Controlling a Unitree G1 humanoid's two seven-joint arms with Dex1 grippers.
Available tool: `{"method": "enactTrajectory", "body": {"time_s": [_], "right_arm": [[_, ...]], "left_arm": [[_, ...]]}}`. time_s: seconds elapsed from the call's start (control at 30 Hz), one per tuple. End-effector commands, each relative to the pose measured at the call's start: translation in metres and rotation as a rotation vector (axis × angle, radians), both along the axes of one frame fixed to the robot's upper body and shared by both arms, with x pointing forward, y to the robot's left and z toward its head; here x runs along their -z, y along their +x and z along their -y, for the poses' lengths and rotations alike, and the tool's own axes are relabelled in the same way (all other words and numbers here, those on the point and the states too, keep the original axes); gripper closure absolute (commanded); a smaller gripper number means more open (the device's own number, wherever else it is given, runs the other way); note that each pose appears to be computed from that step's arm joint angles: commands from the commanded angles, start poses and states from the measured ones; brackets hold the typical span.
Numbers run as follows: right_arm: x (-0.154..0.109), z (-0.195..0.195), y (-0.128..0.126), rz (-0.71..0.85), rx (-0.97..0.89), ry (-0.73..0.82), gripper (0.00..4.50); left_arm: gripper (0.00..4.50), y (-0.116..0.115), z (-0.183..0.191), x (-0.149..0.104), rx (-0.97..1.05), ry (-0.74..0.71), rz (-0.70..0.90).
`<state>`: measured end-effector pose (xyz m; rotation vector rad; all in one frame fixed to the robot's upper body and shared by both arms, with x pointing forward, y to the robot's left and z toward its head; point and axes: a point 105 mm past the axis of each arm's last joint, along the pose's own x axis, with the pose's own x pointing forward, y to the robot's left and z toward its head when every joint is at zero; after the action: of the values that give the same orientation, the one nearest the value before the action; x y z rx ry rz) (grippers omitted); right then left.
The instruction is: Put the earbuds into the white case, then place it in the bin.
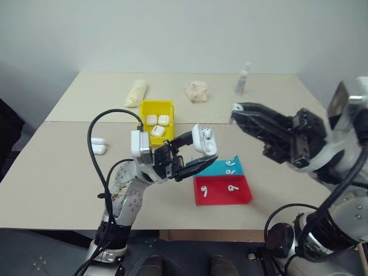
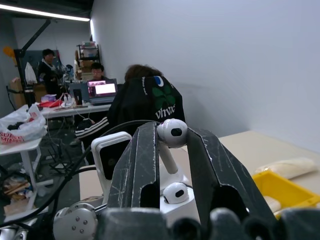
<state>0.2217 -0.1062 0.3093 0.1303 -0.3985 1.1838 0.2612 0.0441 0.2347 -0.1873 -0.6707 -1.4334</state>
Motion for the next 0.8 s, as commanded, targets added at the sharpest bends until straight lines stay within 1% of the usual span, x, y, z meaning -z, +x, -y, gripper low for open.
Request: {"method": "enactTrajectory", "body": {"time_s": [0.03, 0.3, 0.53, 0.8], "right_arm": [[-0.001, -0.005, -0.009, 0.029, -0.013, -0.013, 3.87], [0.01, -0.018, -0.012, -0.02, -0.071, -0.035, 3.87], [0.023, -0.02, -0.005, -0.062, -0.05, -0.069, 3.87], [0.031, -0.019, -0.002, -0.078, -0.027, -0.098, 3.87]], "left_arm": [[1.71, -0.003, 0.0, -0.007, 0.008, -0.02, 0.042], [1.71, -0.002, 0.001, -0.003, -0.01, -0.015, 0.042], [1.71, -0.002, -0.001, -0.003, -0.027, -0.02, 0.046], [1.71, -0.001, -0.003, -0.001, -0.044, -0.019, 0.043]]}}
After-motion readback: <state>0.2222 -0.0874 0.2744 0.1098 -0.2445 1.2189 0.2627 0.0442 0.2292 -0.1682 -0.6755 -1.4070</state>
